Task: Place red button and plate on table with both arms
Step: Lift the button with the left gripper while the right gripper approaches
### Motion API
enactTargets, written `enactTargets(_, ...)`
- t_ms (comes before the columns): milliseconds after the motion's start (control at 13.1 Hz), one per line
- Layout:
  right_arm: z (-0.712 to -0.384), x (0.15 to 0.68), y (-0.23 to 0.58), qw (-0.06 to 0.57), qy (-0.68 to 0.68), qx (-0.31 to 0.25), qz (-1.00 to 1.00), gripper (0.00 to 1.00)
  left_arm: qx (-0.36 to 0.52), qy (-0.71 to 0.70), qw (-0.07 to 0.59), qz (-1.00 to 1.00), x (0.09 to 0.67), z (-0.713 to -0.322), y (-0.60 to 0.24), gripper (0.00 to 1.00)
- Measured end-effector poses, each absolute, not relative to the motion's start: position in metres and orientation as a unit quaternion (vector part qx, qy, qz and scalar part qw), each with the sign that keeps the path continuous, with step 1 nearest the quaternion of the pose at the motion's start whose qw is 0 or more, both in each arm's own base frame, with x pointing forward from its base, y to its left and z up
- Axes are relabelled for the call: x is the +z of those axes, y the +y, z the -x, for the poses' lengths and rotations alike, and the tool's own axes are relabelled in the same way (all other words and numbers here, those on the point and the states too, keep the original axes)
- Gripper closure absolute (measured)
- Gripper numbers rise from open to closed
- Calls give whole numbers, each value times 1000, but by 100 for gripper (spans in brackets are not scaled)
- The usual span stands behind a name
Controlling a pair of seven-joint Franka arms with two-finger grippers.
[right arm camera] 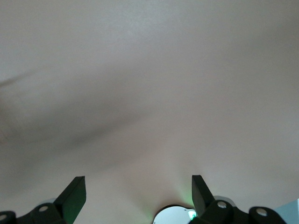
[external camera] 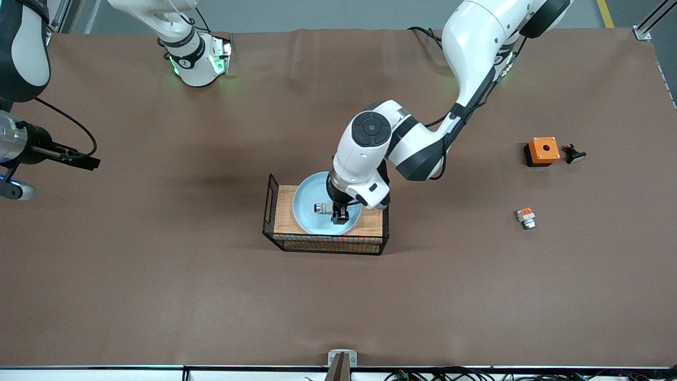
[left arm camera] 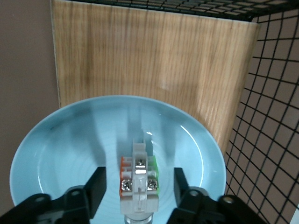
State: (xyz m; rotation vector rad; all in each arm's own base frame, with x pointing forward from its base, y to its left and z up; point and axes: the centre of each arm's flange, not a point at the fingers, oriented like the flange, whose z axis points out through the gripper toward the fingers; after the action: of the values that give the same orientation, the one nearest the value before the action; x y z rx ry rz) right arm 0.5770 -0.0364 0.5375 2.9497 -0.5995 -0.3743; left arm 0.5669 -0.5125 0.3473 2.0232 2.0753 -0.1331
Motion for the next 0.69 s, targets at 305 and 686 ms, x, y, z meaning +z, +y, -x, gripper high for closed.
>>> enactTargets(305, -578, 537, 0, 59, -258, -117, -957, 0, -44, 703, 120, -700, 347, -567, -513, 66)
enactTargets(686, -574, 540, 72, 51, -333, -113, -935, 0, -42, 698, 133, -702, 363, -571, -513, 67)
